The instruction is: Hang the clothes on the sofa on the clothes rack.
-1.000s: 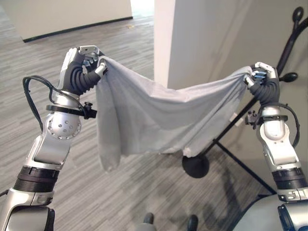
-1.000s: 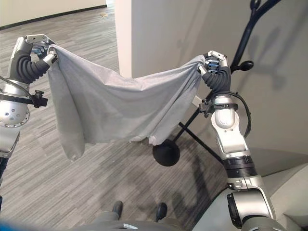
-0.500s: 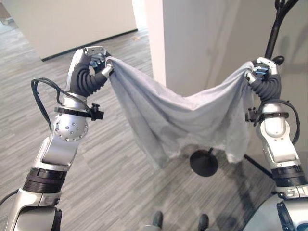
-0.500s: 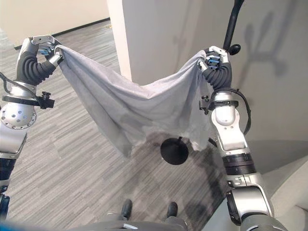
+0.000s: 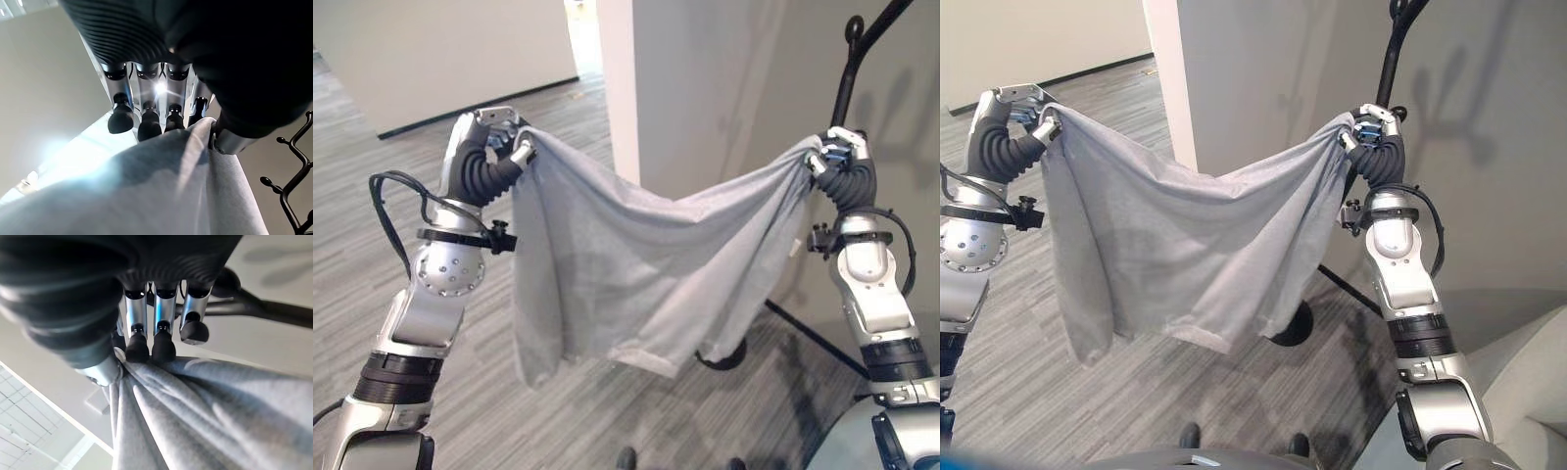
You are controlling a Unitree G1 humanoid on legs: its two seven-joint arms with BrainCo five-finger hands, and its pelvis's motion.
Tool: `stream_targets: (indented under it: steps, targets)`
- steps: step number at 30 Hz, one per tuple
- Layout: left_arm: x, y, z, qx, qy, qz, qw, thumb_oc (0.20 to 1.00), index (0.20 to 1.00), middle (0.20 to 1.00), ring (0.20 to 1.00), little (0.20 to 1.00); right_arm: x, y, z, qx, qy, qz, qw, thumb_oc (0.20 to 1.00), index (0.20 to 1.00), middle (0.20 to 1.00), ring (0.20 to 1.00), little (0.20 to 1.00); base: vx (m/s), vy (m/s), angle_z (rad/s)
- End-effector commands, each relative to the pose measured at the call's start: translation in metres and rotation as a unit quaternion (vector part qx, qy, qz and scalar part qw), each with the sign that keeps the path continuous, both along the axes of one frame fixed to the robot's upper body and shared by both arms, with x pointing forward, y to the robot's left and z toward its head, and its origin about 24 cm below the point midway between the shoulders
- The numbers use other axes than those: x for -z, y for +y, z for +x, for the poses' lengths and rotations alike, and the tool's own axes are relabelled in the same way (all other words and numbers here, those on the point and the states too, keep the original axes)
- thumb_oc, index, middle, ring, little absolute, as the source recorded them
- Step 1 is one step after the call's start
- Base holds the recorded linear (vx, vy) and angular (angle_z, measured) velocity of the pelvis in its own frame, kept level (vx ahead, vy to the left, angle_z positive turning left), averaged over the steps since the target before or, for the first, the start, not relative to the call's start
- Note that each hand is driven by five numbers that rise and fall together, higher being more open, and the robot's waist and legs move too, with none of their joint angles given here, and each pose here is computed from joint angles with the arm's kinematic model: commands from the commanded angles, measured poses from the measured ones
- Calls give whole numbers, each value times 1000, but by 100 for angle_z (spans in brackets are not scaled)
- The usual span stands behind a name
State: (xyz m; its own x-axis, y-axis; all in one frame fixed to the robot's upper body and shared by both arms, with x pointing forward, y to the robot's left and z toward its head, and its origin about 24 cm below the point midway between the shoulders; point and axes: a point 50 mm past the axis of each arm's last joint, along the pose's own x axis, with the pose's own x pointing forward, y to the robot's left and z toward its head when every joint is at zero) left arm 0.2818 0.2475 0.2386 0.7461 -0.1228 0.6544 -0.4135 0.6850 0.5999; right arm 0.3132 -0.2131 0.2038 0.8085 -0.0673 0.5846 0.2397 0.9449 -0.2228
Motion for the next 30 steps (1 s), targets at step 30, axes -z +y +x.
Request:
stream_targets:
  steps: [30]
  targets:
    - [9, 24, -5, -33, -41, -150, 987, 200, 200, 200, 200, 200, -10, -25, 8, 42, 8, -37, 998, 200, 200, 200, 200, 200, 14, 2, -1]
